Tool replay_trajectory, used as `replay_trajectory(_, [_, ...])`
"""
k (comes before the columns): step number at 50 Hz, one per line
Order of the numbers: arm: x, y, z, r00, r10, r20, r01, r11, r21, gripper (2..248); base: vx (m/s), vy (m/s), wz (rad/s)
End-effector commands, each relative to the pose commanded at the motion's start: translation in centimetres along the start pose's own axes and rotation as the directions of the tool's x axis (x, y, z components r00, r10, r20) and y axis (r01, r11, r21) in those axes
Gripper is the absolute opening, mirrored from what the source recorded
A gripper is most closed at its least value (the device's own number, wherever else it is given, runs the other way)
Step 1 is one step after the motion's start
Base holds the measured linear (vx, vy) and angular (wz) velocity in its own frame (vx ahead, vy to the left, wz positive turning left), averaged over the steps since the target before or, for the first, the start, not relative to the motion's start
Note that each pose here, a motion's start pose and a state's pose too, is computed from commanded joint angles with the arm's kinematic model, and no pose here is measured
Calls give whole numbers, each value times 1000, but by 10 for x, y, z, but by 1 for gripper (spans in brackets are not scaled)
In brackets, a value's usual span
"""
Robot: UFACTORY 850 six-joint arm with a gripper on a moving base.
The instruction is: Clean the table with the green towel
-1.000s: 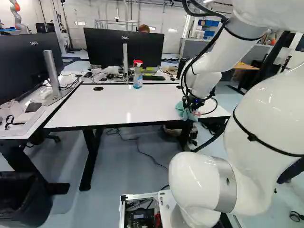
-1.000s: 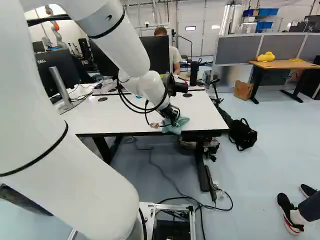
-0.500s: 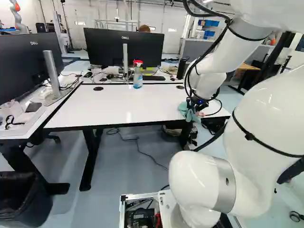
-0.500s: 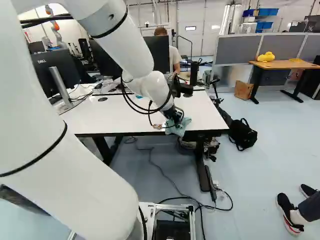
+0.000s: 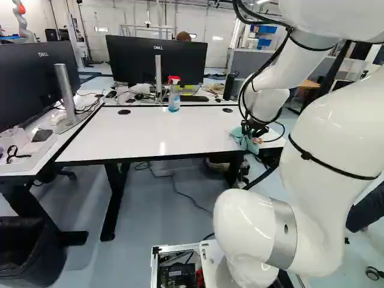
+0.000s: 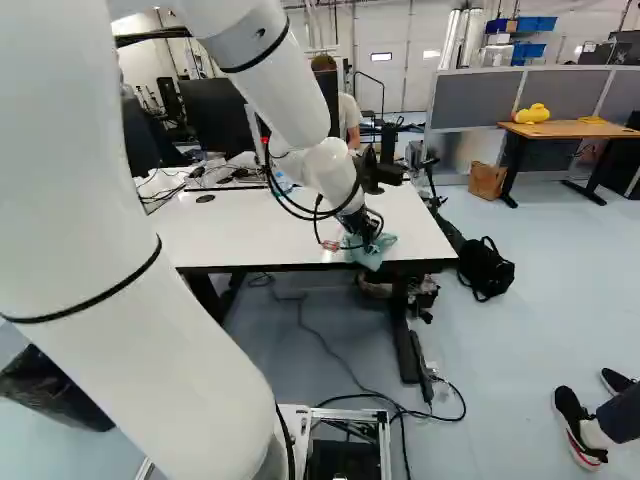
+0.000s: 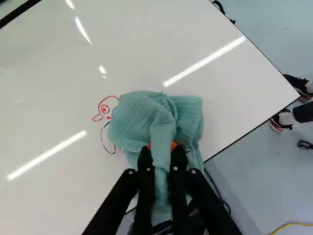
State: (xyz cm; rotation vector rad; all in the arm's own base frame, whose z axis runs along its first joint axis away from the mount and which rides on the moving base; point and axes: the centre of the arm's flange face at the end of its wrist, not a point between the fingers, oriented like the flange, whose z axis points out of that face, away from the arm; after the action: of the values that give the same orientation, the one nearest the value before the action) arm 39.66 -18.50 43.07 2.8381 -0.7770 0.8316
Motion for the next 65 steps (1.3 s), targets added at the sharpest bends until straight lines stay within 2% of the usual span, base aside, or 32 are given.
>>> replay_trajectory(27, [41,-21,27,1000,-29,-9,29,999,19,37,0,0,0])
replay_trajectory(46, [66,-41,45,998,-56,-19,57,998,38,37,0,0,0])
replay_trajectory(65, [74,-73,52,994,-103,-25,104,992,68,37,0,0,0])
